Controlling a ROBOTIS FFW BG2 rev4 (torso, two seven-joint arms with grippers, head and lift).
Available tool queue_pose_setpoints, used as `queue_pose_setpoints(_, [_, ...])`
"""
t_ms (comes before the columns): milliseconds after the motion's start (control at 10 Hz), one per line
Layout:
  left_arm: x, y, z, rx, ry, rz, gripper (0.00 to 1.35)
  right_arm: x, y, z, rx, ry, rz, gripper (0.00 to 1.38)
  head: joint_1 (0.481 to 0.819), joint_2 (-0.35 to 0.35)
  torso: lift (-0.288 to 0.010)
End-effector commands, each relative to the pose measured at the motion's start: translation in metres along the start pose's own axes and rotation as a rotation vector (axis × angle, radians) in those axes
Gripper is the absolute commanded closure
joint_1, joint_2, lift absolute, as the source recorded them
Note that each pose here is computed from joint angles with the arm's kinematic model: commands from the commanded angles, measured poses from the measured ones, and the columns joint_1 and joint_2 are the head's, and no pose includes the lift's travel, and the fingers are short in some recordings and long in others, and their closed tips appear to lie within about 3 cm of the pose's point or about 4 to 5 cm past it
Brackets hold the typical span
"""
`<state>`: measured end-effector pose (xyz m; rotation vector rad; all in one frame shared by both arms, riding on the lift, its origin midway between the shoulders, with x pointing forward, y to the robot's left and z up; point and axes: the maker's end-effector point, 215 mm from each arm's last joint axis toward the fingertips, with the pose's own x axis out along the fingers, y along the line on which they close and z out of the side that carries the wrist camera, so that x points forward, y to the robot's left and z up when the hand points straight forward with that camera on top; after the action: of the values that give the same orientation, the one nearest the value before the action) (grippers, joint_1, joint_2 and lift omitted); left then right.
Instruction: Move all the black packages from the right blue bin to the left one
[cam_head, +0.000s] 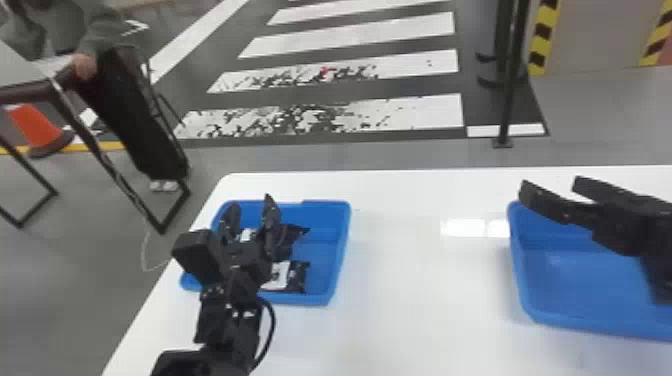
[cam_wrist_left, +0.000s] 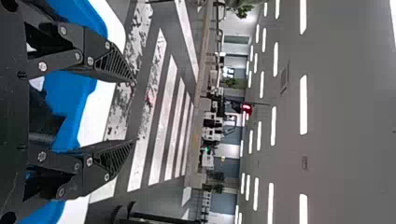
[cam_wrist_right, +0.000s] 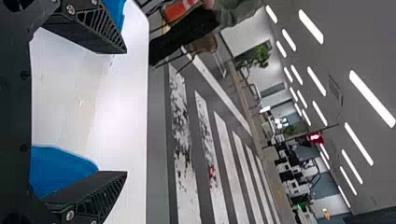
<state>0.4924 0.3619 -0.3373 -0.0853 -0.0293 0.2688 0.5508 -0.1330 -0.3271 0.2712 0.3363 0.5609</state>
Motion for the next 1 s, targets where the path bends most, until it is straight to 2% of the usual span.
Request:
queue_pose_setpoints(0, [-0.001,-0.012,0.019,-0.036,-0.06,-0.022,0.13,-0.023,-0.03,0.004,-0.105,0.069,-0.142,0.09,0.695,0.254,-0.132])
queue_pose_setpoints(200, [-0.001,-0.026,0.036,-0.064,-0.114,-0.045,0.14,-0.062,-0.073,-0.012,-0.151,0.198,-0.357,0.09,0.695,0.181,-0.132])
queue_pose_setpoints(500, [-0.005,-0.038,0.045,-0.091,-0.143,-0.065,0.16,-0.106,-0.116,-0.068,-0.098,0.446,-0.559,0.09,0.695,0.096,-0.132])
queue_pose_setpoints(700, [-0.006,-0.042,0.045,-0.097,-0.143,-0.073,0.16,-0.105,-0.145,-0.096,-0.036,0.524,-0.592,0.09,0.695,0.055,-0.132])
queue_pose_setpoints(900, [-0.006,-0.045,0.045,-0.098,-0.142,-0.076,0.16,-0.105,-0.157,-0.111,-0.005,0.566,-0.606,0.09,0.695,0.032,-0.132])
